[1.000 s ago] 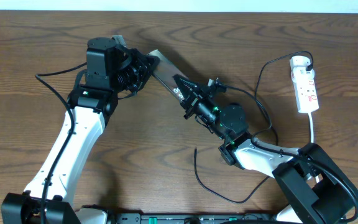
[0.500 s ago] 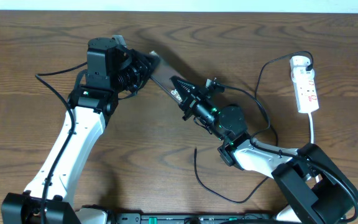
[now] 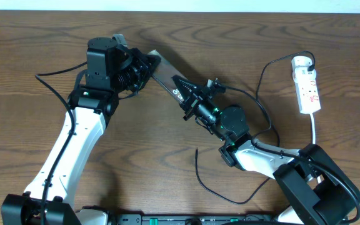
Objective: Plug charger to phone and switch on socket
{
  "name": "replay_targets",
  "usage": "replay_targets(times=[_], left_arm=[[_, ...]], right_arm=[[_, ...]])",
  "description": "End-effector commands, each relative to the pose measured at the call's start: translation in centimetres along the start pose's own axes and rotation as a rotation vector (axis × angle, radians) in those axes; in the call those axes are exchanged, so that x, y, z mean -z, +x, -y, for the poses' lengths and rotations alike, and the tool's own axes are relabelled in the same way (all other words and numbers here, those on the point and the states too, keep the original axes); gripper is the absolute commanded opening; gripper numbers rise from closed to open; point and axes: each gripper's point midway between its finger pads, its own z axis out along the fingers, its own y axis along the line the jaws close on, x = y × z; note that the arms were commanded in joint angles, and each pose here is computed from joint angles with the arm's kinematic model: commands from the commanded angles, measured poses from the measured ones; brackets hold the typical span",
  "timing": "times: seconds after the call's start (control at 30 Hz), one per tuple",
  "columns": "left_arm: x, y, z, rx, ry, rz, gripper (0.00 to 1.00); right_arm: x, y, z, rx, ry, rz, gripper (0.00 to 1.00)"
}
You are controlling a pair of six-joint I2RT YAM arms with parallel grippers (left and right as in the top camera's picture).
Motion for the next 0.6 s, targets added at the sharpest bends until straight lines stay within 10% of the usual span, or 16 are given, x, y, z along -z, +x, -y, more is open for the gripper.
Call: replay_targets(times=[0.0,0.57], left_arm=[[0.2,-0.3,0.2,-0.031,-0.006,0.019,0.08],[0.2,-0.4,0.1,-0.034,-0.009,0.026,0.07]], right_arm=[[-0.5,1.5,-1.1,0.063,-0.034,-0.047,0.01],[-0.4,2.3,-2.4,0.073,-0.085,-0.080,0.01]])
